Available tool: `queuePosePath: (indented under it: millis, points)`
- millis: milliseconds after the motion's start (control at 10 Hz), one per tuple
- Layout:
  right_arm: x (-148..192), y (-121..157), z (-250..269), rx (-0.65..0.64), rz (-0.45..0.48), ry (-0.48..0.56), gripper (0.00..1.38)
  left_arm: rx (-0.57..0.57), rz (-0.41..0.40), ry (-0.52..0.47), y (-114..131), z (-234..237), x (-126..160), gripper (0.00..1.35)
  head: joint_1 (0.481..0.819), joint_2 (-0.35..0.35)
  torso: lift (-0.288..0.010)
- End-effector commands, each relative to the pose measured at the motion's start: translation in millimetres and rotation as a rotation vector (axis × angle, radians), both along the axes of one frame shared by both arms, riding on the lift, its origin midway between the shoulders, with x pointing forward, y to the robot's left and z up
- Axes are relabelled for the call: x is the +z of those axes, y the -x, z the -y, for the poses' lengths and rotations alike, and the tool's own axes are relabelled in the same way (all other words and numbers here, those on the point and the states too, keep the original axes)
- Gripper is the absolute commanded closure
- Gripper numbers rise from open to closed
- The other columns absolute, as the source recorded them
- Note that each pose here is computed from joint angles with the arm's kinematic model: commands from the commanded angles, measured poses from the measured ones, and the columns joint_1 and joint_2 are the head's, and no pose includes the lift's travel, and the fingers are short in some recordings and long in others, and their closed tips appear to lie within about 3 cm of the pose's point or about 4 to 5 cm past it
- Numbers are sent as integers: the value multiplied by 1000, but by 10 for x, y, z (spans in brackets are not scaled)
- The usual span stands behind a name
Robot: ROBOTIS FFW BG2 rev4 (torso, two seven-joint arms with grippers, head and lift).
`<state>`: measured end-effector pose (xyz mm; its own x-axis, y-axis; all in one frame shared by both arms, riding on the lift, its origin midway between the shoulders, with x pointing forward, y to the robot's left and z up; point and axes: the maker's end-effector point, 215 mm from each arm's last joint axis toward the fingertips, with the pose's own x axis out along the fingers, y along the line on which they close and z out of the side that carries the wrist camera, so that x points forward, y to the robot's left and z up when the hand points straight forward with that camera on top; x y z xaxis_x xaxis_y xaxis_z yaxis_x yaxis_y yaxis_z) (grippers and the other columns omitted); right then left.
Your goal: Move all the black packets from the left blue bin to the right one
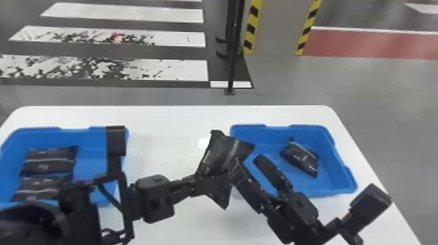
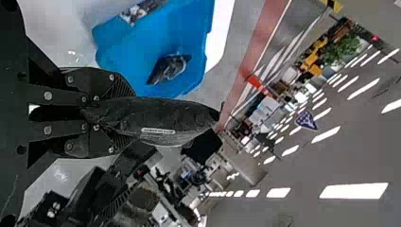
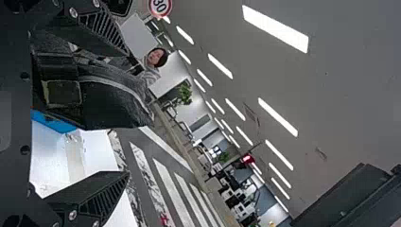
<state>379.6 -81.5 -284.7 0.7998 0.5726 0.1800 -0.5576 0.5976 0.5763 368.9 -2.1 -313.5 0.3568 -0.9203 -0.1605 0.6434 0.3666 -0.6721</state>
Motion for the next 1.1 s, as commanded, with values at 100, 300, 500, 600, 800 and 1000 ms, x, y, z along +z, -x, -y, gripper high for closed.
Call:
queuePosePath:
  millis: [100, 300, 500, 600, 800, 1000]
  points:
    - [23, -26, -86, 35, -10, -38, 163, -91, -21, 34, 247, 316, 56, 1204, 695, -137, -154]
    - [-1, -30, -80, 36, -21, -61, 1179, -98, -30, 31, 279, 332, 31, 1204, 695, -168, -154]
    - [43, -39, -62, 28, -6, -56, 1277, -92, -32, 30, 268, 309, 24, 1204, 695, -172, -154]
    - [43, -39, -62, 28, -6, -56, 1277, -90, -34, 31, 270, 302, 18, 1204, 695, -171, -154]
    - [12, -64, -63, 30, -10, -55, 1277, -40, -52, 72, 231, 231, 43, 654, 695, -170, -154]
    - [-59, -190, 59, 18, -9, -32, 1277, -11, -74, 97, 248, 128, 27, 65, 695, -158, -154]
